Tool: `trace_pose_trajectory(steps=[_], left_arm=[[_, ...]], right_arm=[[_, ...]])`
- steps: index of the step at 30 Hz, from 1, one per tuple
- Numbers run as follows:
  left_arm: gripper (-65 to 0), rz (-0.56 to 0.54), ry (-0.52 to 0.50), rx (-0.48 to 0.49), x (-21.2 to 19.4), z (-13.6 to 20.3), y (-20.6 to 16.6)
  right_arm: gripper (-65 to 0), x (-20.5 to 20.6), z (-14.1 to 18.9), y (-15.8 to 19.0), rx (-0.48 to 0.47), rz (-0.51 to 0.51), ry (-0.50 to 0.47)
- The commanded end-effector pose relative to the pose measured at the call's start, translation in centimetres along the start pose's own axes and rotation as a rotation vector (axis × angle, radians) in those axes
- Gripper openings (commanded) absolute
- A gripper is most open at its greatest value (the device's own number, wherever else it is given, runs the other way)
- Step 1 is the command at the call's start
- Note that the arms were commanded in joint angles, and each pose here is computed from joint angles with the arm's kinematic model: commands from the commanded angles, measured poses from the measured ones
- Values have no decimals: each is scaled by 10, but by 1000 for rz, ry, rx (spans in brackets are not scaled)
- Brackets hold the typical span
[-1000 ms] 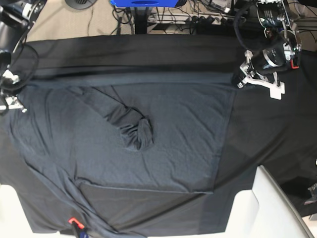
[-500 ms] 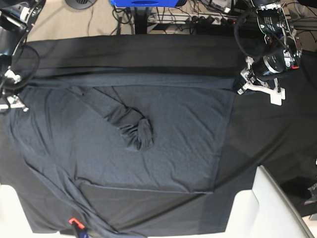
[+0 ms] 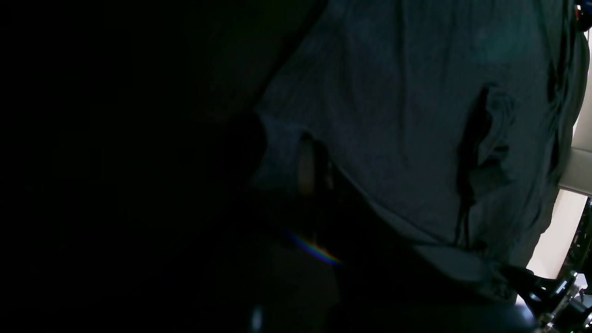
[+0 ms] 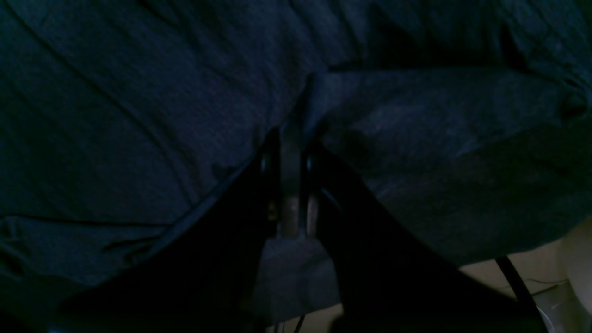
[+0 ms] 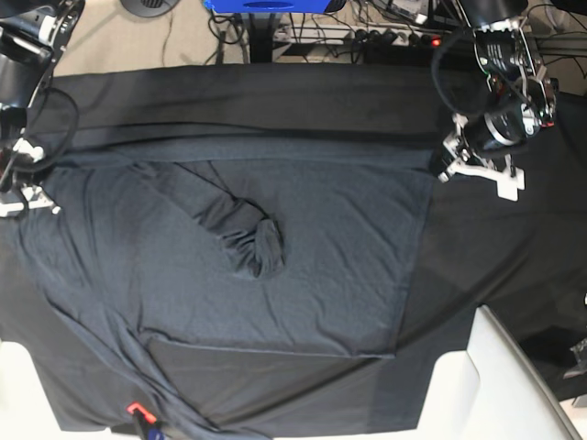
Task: Fold the T-shirt properly
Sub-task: 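Hold the shirt edge with both grippers and adjust the grip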
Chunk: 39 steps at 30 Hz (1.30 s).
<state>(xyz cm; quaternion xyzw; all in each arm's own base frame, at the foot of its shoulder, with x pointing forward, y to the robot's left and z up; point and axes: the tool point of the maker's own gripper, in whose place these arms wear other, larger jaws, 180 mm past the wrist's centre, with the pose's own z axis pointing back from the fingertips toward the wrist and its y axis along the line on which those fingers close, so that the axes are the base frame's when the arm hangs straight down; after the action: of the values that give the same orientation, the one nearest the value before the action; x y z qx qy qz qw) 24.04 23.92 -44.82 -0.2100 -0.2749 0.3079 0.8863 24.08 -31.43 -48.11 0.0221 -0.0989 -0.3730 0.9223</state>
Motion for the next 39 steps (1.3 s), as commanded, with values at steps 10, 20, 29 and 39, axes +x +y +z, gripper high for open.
trace_pose_trajectory(steps=[10, 20, 29, 39], left_arm=[[-650, -20, -45, -18, 17, 2, -9], [-515, -15, -67, -36, 27, -1, -17], [-339, 21, -143, -78, 57, -16, -32], [-341, 7, -193, -116, 82, -14, -51]], right_arm=[[-647, 19, 9, 0, 3, -6, -51], [-444, 29, 13, -4, 36, -78, -91], [-431, 44, 15, 15, 140, 120, -205], [-431, 66, 28, -10, 152, -29, -286]])
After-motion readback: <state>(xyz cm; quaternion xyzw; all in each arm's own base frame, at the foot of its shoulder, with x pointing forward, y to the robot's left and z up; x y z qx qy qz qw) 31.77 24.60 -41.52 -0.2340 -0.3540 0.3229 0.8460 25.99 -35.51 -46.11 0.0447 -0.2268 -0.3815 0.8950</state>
